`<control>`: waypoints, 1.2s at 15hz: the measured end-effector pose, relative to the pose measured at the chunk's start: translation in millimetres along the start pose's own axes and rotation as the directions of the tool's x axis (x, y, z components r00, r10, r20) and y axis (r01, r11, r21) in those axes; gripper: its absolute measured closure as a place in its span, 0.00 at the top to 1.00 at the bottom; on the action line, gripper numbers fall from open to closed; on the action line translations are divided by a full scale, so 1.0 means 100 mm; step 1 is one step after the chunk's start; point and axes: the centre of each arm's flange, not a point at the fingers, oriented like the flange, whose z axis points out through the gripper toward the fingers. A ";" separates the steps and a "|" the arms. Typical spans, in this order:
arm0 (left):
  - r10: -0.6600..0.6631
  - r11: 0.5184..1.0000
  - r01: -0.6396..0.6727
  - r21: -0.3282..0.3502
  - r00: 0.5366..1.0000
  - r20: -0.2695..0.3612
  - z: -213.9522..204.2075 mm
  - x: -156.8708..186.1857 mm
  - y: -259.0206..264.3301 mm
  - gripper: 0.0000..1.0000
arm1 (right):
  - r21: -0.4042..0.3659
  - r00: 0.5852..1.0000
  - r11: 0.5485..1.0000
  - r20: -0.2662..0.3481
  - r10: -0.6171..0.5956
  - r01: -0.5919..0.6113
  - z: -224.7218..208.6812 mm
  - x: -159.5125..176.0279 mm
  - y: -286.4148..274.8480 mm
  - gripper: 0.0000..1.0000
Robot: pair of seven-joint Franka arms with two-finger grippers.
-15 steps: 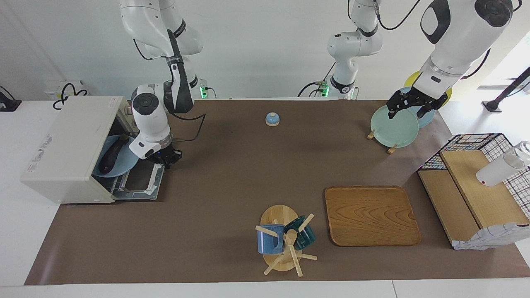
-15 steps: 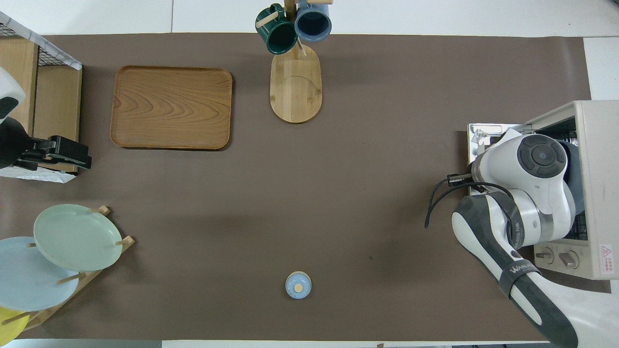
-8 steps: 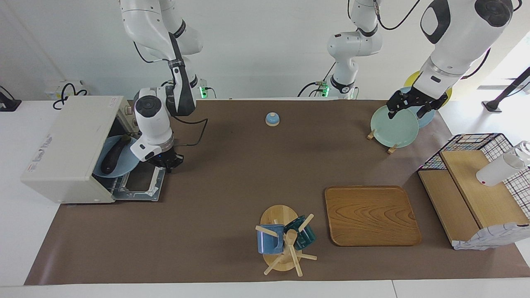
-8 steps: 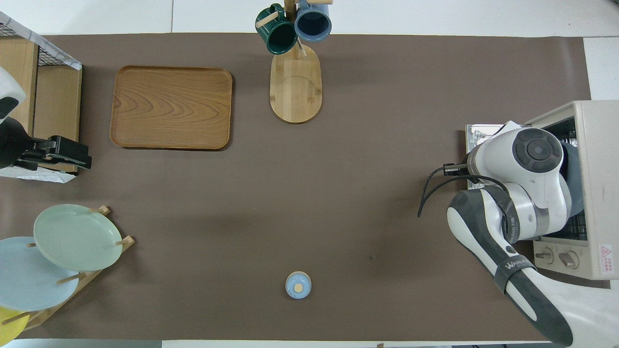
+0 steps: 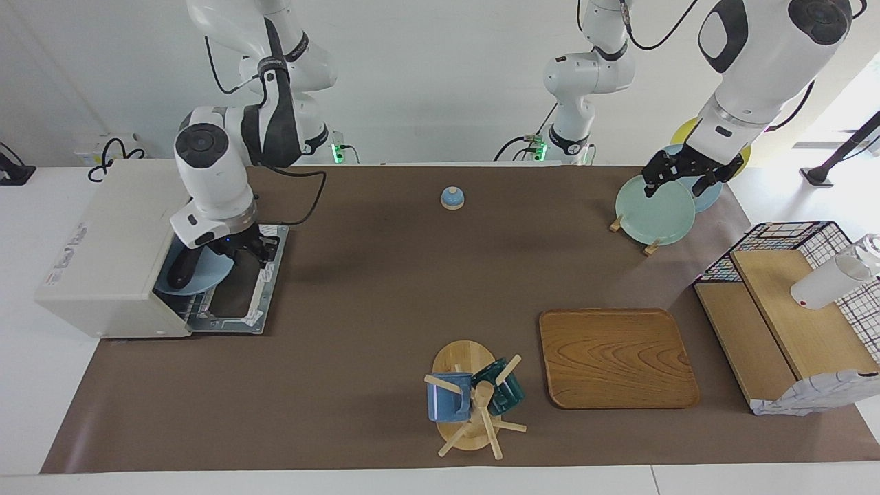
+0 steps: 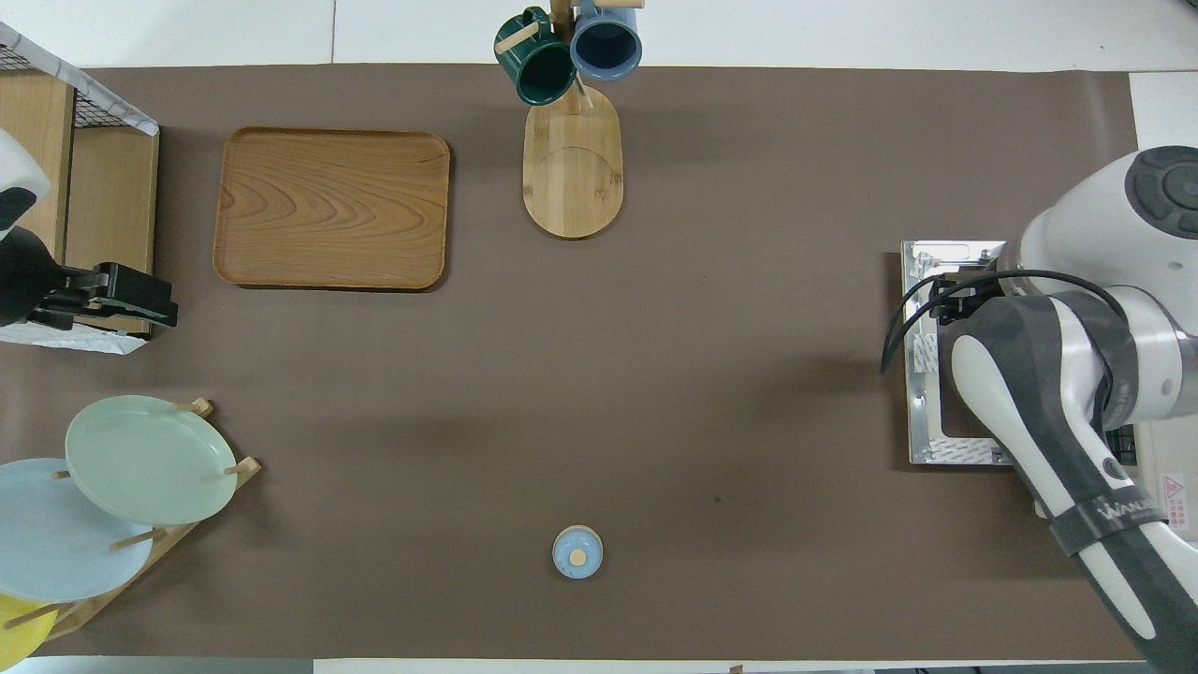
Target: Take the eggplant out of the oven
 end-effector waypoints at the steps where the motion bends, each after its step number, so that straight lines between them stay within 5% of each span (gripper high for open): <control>1: 0.000 1.000 0.000 0.000 1.000 0.000 0.00 0.00 0.00 1.00 | 0.001 1.000 1.000 0.013 0.008 -0.008 0.07 0.00 0.13 0.63; 3: 0.000 1.000 0.000 0.000 1.000 0.000 0.00 0.00 0.00 1.00 | 0.008 1.000 1.000 0.011 0.003 -0.004 0.26 -0.03 0.30 0.53; 8: 0.000 1.000 0.000 0.000 1.000 0.000 0.00 0.00 0.00 1.00 | 0.020 0.999 0.999 -0.010 -0.037 0.037 0.61 -0.18 0.26 0.46; 12: -0.001 1.000 0.001 0.000 1.000 -0.001 -0.01 0.00 -0.01 1.00 | -0.012 0.992 0.992 -0.007 -0.122 0.122 0.54 -0.23 0.28 0.03; 15: -0.002 1.000 0.002 0.000 1.000 -0.002 -0.01 0.00 -0.01 1.00 | -0.038 0.988 0.988 0.020 -0.151 0.151 0.20 -0.20 0.01 0.02; 18: -0.003 1.000 0.003 0.000 1.000 -0.004 -0.02 0.00 -0.02 1.00 | -0.029 0.991 0.991 -0.021 -0.132 0.131 -0.34 -0.20 -0.87 0.02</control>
